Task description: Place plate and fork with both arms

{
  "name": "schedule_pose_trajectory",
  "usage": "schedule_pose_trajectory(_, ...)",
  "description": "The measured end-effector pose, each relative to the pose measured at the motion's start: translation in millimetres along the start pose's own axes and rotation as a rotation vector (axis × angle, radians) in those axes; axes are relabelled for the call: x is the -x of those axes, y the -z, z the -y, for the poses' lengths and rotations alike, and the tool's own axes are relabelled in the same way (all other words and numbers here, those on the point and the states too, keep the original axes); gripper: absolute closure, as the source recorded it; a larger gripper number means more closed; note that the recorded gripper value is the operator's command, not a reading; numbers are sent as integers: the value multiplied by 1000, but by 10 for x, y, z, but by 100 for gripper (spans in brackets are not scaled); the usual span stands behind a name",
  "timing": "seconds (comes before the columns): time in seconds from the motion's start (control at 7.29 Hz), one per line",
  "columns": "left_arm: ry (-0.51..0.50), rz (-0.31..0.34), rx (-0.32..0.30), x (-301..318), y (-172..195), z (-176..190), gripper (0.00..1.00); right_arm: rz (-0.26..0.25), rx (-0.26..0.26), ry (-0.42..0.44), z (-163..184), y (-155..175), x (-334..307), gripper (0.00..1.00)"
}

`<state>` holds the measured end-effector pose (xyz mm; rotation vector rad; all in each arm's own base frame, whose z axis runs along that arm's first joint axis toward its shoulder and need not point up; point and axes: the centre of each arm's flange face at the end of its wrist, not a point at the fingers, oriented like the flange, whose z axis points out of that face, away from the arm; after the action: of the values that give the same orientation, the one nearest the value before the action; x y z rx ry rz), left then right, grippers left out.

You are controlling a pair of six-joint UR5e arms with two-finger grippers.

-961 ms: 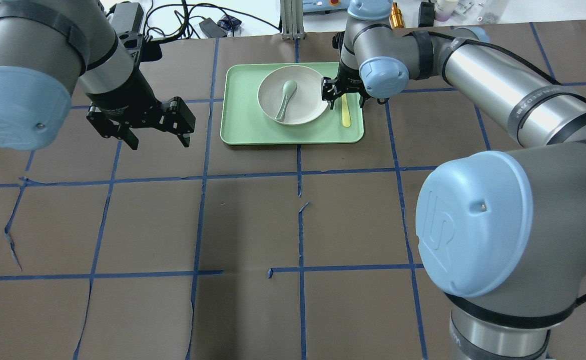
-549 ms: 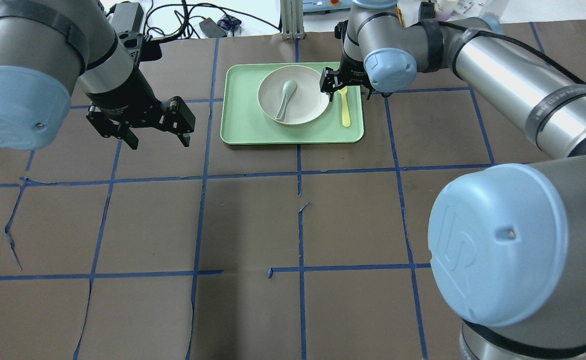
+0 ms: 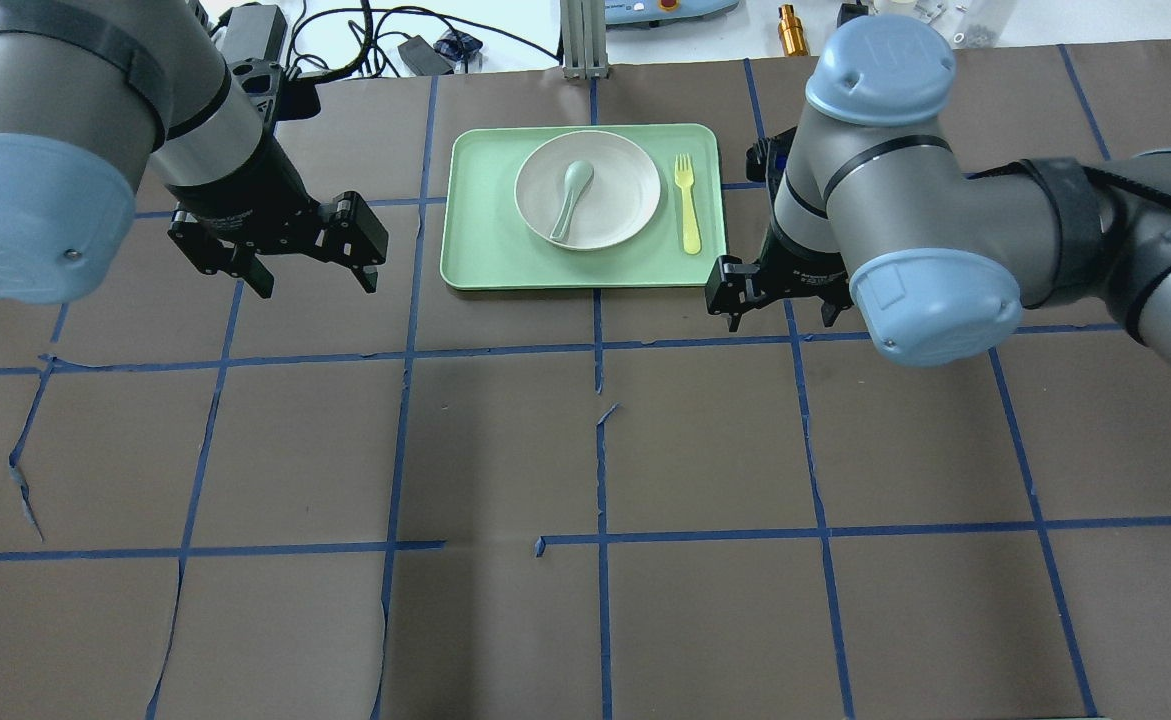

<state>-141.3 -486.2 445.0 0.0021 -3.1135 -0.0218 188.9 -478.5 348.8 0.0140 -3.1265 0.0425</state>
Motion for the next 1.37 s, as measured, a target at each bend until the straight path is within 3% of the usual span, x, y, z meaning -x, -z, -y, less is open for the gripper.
schedule_pose_trajectory(0.27, -2, 2, -3, 2, 20, -4, 0, -10, -36, -15, -31, 285, -44, 0)
schedule_pose_trajectory(0.41, -2, 3, -9, 2, 58, -11, 0, -21, -16, -22, -53, 459, -59, 0)
schedule_pose_trajectory(0.55, -2, 3, -20, 0, 117, -28, 0, -34, -26, -32, -56, 705, -77, 0)
schedule_pose_trajectory(0.82, -3, 3, -47, -4, 258, -34, 0, -47, -85, -43, -38, 1196, -110, 0)
schedule_pose_trajectory(0.96, -3, 3, -50, -4, 277, -22, 0, -45, -85, -39, -27, 1346, -104, 0)
schedule_pose_trajectory(1.37, -1, 3, -36, -3, 277, -101, 0, -43, 2, -29, -91, 1445, -48, 0)
